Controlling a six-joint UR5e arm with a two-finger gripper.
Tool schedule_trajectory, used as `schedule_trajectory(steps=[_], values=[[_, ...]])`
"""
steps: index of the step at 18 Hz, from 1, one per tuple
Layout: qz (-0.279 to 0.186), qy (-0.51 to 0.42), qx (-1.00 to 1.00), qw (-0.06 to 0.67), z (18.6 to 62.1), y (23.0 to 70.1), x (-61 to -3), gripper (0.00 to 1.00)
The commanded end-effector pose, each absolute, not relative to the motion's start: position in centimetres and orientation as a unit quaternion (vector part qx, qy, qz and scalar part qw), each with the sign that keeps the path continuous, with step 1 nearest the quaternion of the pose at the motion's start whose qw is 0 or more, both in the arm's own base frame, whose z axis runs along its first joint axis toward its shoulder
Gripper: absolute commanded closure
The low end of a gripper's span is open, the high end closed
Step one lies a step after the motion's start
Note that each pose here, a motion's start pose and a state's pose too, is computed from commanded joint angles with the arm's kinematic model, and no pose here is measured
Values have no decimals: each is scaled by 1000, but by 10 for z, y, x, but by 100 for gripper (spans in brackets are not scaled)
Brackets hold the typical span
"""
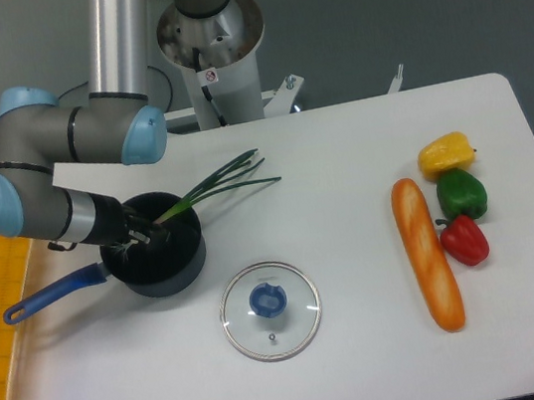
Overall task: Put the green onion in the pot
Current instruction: 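Lower the green onions into the saucepan, root end first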
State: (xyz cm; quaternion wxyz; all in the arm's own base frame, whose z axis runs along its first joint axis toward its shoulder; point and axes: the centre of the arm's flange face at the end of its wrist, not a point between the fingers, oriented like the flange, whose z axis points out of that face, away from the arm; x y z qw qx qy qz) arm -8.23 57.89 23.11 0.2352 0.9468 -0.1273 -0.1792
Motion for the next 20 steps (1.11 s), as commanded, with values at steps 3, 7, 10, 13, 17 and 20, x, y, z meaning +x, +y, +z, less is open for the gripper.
schedule_trajectory(steps=[3, 7, 10, 13, 17, 20], values=[[-179, -128, 947, 233, 234, 579, -82, 56], [-179, -129, 948, 230, 239, 578, -82, 59], [-180, -128, 948, 230, 239, 579, -82, 64], [-181, -127, 948, 230, 239, 579, -82, 75], [-181, -122, 950, 222, 248, 580, -83, 96], [-181, -118, 953, 214, 258, 581, -84, 100]])
